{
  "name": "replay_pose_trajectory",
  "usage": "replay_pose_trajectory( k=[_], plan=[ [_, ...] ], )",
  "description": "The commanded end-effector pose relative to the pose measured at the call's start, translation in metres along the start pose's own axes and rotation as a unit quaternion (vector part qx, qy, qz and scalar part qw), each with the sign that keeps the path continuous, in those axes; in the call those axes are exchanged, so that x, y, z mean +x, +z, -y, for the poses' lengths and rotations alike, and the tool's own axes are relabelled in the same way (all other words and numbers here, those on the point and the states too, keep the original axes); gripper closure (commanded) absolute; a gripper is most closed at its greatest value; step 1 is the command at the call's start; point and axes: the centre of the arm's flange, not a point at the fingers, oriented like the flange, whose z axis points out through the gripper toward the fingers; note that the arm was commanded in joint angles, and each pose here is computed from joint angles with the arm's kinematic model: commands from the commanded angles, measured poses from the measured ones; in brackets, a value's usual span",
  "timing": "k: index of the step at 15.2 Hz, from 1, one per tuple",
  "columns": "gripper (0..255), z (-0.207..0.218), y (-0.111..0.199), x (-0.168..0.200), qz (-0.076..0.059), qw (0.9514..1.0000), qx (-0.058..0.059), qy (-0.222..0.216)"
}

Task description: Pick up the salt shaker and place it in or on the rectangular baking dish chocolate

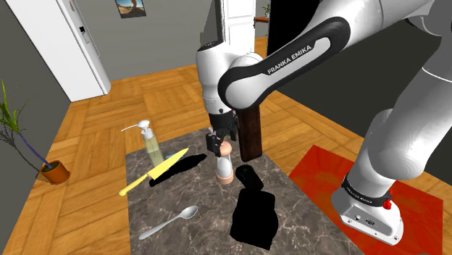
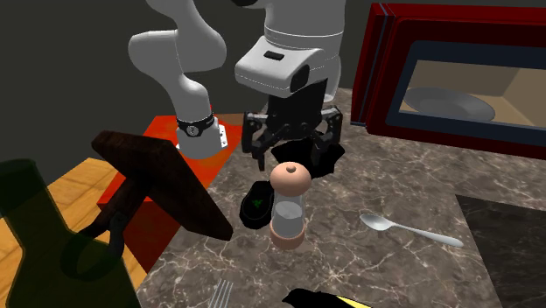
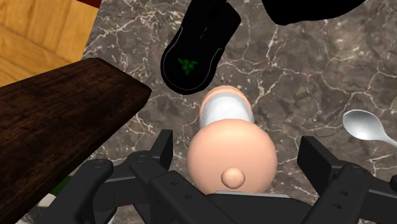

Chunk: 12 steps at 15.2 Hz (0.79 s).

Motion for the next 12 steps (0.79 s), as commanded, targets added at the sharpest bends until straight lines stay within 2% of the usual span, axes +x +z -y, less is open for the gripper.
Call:
replay_pose_trajectory(
  k=[1,9,10,12],
  plan=[
    [0,-0.0001,0.0148,0.0010,0.000,1.0000,0.000,0.000],
    [0,-0.0001,0.0148,0.0010,0.000,1.0000,0.000,0.000],
    [255,-0.0001,0.0149,0.0010,0.000,1.0000,0.000,0.000],
    [255,-0.0001,0.0149,0.0010,0.000,1.0000,0.000,0.000]
  ],
)
